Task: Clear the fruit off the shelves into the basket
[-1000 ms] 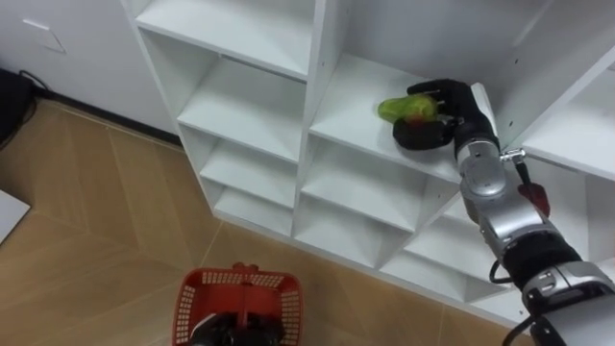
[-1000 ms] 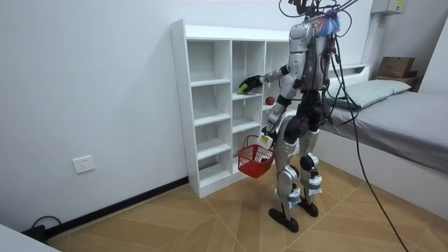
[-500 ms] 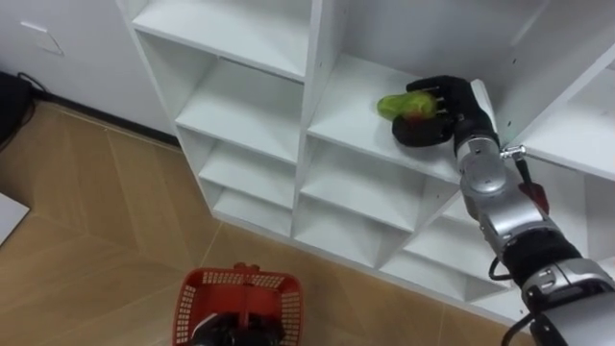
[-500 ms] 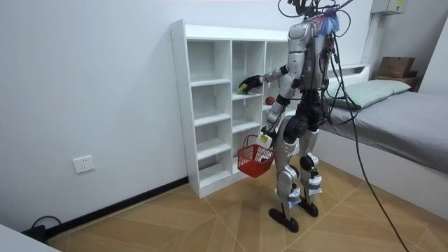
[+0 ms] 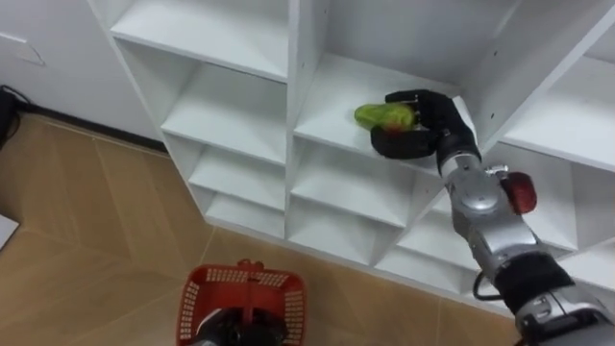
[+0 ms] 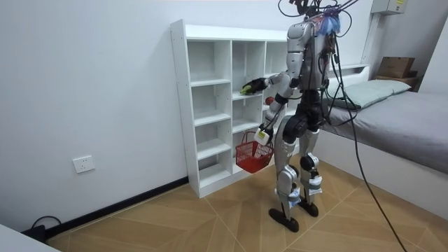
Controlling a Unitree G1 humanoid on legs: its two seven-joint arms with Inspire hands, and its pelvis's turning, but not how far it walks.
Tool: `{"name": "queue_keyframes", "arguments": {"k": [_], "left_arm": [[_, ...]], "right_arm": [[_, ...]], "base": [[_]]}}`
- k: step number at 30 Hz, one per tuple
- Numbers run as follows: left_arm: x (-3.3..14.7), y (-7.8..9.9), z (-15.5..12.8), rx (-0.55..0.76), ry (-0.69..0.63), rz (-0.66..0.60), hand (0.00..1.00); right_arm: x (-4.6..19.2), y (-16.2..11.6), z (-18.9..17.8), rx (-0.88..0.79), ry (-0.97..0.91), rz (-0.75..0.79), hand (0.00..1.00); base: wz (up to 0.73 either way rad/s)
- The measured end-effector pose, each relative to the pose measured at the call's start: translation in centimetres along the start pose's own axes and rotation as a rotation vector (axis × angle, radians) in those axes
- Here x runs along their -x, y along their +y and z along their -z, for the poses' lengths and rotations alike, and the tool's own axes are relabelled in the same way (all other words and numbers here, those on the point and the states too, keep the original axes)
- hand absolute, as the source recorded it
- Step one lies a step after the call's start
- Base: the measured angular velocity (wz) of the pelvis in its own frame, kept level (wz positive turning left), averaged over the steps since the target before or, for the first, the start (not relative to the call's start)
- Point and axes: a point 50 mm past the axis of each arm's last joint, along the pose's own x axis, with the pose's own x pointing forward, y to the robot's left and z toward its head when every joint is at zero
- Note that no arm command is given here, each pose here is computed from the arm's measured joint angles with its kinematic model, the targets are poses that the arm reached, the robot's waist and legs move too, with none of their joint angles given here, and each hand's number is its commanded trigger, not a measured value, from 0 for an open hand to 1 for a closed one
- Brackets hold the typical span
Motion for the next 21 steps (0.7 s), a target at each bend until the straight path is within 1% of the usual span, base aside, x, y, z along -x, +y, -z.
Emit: {"name": "queue_keyframes", "arguments": {"k": [3,6,8,10,12,14,15,17,21], "left_arm": [[0.0,0.0,-0.2,0.022,-0.011,-0.022,1.00],[0.2,0.0,0.1,0.045,-0.029,-0.047,1.00],[0.3,0.1,0.5,0.043,-0.020,-0.066,1.00],[0.4,0.1,0.8,0.028,-0.023,-0.076,1.00],[0.8,-0.1,1.3,0.015,-0.042,-0.076,1.00],[1.0,-0.3,1.2,0.015,-0.060,-0.079,1.00],[1.0,-0.4,1.0,0.017,-0.073,-0.085,1.00],[1.0,-0.5,0.7,0.019,-0.097,-0.092,1.00],[1.0,-1.0,0.1,0.024,-0.129,-0.084,1.00]], "right_arm": [[1.1,0.9,0.6,-0.037,-0.006,-0.035,1.00],[3.2,1.9,2.6,-0.136,0.030,-0.081,1.00],[4.3,2.3,3.8,-0.155,0.061,-0.092,1.00],[5.7,2.5,5.7,-0.154,0.131,-0.097,1.00],[7.8,2.6,8.4,-0.154,0.229,-0.091,1.00],[9.0,2.8,9.8,-0.160,0.287,-0.089,1.00],[9.4,3.1,10.1,-0.166,0.302,-0.091,1.00],[9.4,3.3,9.9,-0.175,0.294,-0.093,1.00],[9.3,3.5,8.0,-0.149,0.193,-0.111,1.00]], "base": [[-0.02],[-0.08],[-0.20],[-0.27],[-0.20],[-0.14],[-0.18],[-0.27],[-0.27]]}}
